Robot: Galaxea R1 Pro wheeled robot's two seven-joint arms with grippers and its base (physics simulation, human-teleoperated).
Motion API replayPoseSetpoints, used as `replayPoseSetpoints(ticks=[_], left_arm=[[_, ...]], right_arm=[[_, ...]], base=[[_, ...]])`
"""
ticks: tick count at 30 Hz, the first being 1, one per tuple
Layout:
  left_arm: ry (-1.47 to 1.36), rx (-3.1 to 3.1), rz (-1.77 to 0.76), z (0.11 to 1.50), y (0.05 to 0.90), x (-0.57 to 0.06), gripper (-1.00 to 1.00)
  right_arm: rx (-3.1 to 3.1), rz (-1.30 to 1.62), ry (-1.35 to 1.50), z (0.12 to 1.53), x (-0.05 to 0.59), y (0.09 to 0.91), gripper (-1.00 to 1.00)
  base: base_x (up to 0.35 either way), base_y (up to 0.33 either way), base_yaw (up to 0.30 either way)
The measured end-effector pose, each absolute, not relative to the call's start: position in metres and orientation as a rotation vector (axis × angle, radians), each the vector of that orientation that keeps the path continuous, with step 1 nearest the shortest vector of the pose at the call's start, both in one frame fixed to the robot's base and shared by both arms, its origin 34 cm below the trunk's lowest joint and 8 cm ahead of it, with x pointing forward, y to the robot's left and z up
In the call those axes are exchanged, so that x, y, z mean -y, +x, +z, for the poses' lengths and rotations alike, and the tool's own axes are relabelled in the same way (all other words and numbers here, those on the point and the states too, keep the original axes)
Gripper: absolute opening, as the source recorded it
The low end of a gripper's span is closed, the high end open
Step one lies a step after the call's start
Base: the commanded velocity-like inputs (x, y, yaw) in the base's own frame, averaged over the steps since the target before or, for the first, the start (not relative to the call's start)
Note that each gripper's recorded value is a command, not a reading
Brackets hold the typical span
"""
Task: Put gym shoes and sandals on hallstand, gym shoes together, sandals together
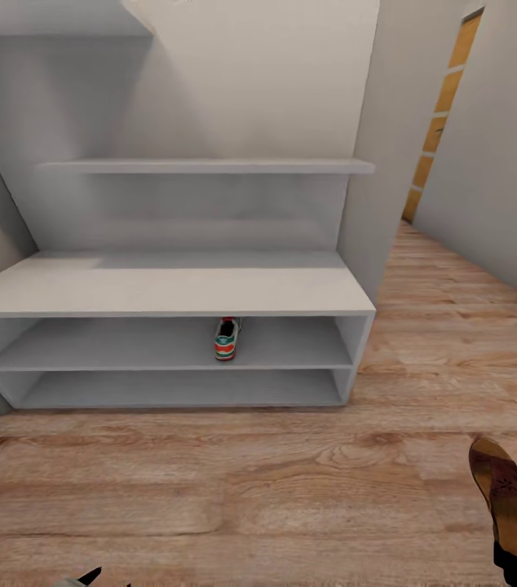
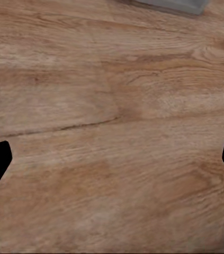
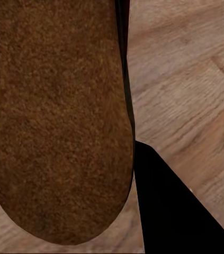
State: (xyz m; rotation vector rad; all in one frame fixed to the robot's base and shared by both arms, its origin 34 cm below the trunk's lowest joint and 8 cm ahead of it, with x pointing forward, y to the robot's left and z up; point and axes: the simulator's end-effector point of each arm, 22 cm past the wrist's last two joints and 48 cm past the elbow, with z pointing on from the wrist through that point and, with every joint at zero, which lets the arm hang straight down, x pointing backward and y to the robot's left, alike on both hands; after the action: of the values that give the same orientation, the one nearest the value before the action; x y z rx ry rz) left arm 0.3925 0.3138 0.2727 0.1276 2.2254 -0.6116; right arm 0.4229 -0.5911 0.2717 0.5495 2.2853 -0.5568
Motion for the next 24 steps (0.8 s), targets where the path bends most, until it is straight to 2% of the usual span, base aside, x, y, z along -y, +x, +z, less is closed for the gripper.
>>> replayPoseSetpoints(ticks=[24], left_arm=[[0.121, -2.228, -0.614, 0.272, 0.392, -0.314, 1.0]], right_arm=[[-2.297, -0.522, 0.559, 0.262, 0.571, 0.424, -1.0]], base=[[-0.149, 0.291, 0.0]])
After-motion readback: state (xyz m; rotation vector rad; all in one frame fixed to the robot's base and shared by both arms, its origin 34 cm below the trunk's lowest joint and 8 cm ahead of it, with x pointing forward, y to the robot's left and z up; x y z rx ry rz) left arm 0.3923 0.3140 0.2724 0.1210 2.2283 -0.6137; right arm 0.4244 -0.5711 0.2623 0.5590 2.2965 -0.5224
